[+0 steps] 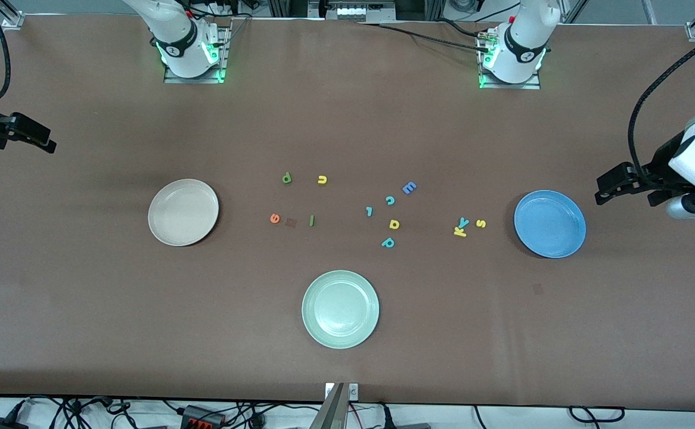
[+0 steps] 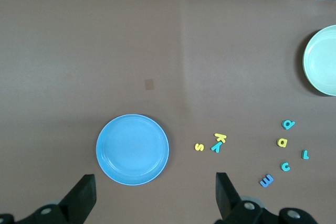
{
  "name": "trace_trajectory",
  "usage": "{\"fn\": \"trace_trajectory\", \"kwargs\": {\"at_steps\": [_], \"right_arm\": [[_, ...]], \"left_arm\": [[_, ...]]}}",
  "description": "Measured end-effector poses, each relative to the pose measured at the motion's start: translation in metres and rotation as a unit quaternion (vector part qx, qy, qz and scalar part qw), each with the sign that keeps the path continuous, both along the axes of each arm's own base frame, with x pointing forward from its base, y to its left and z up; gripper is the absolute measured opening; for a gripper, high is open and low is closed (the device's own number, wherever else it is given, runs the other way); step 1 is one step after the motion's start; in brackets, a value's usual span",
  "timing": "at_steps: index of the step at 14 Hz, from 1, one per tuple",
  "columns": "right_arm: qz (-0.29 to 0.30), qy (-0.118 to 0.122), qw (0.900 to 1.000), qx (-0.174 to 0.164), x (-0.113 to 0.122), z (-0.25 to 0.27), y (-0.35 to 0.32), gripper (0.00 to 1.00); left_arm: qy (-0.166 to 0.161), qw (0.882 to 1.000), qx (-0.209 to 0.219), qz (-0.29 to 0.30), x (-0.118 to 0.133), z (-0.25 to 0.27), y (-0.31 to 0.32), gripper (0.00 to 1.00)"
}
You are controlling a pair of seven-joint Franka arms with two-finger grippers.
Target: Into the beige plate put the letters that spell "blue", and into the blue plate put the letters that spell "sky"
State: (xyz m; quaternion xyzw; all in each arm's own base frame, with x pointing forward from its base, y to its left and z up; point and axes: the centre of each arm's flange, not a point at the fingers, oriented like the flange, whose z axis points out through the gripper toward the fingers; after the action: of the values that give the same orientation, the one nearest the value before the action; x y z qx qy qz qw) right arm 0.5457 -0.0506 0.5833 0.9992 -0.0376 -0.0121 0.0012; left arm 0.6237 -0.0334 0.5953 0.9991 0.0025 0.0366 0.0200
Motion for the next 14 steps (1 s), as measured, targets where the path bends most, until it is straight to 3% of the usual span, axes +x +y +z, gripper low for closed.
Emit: {"fn": "trace_trajectory", "kwargs": {"at_steps": [3,6,10,12,14], "right_arm": [[0.002,0.007,1.000,0.000,0.001,-0.005,0.001,1.00],[0.027,0.042,0.999,0.001,0.012,-0.036,0.028,1.00],[0.095,0.090,0.991,-0.002,0.032,-0.101,0.113,1.00],[0.116,0.099,0.988,0.000,0.040,-0.133,0.146,1.00],[0.127,0.099,0.987,-0.004,0.043,-0.158,0.176,1.00]], "left_arm": [[0.002,1.000,0.000,0.000,0.001,-0.002,0.000,1.00],[0.004,1.000,0.000,0.000,0.002,-0.004,-0.001,1.00],[0.009,1.000,0.000,-0.001,0.001,-0.006,-0.001,1.00],[0.036,0.999,0.002,-0.004,-0.004,-0.012,-0.003,1.00],[0.086,0.996,0.005,-0.011,-0.013,-0.025,-0.009,1.00]]}}
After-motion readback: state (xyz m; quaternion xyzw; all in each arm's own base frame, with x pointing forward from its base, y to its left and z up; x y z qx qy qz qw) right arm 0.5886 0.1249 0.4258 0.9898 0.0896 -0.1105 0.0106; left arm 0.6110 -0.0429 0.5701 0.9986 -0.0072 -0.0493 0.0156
